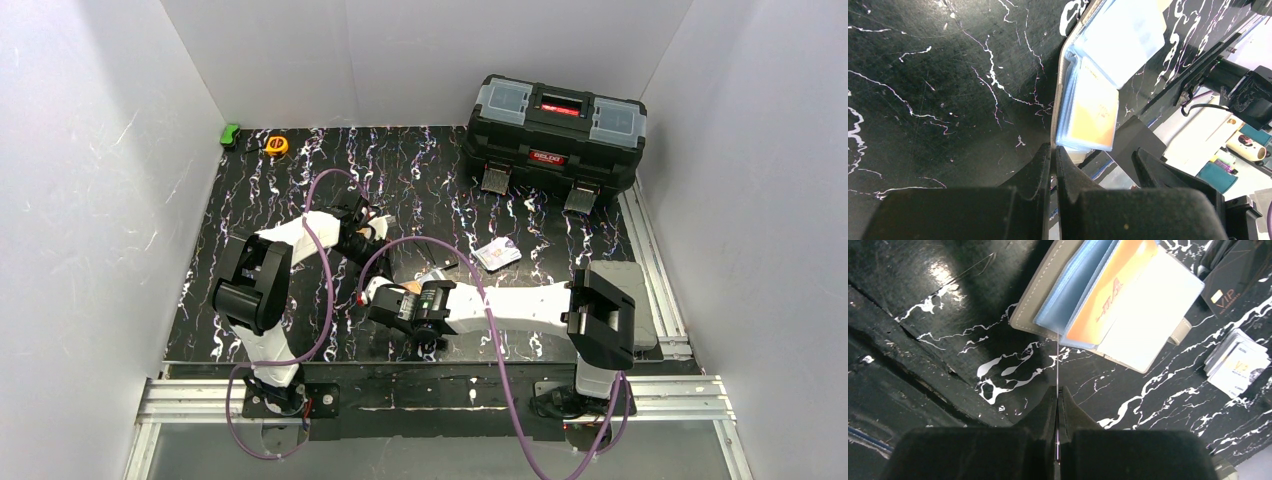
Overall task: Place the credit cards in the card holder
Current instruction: Insert the credit card into the card holder.
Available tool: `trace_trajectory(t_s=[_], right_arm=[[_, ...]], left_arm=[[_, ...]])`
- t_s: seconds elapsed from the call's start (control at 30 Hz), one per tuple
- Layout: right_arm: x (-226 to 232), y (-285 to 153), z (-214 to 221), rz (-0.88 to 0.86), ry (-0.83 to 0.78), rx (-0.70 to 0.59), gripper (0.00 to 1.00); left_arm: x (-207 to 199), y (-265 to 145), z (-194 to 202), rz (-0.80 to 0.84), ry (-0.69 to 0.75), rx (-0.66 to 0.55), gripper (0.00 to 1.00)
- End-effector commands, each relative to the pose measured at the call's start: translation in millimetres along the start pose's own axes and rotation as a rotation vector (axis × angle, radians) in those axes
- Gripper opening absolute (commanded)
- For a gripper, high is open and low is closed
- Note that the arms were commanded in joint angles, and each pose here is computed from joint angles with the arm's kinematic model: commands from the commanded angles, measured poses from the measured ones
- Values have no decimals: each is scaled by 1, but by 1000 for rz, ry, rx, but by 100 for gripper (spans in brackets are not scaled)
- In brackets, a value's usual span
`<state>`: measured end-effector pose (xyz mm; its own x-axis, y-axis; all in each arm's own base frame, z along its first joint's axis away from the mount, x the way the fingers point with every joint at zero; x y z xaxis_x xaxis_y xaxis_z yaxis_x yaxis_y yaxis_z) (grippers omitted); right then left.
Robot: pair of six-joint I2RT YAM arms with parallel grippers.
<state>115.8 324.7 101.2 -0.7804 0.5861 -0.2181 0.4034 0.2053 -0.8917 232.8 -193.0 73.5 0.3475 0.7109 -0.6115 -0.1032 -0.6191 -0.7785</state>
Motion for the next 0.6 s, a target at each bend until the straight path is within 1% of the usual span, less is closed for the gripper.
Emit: trace_trajectory(t_s=[0.0, 0.13, 0.33, 0.47, 0.57], right_arm=[[-4, -6, -21, 59, 26, -75, 1], [-6, -6, -22, 72, 33, -81, 1], [-19, -5, -21, 164, 44, -83, 1], [-32, -1, -17, 216, 84, -65, 1], [-44, 4, -13, 231, 143, -36, 1]], left_arm=[[-12, -11, 0, 18, 27, -32, 0], [-13, -10, 0, 24, 27, -33, 0], [-14, -11, 1, 25, 29, -34, 0], [-14, -11, 1, 26, 34, -35, 0], [-13, -10, 1, 27, 37, -32, 0]])
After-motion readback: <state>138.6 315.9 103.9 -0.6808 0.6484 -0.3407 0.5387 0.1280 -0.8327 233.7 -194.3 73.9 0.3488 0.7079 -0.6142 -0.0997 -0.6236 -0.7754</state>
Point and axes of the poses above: each gripper's point midway between its finger pads, its own y axis out along the fingers, its own x axis along the line the jaws close on, z = x × y, the point moved 3 cm from there along -y, back along the fingers, and after that the axes turned 10 degrees about y, right-handed, at the moved point
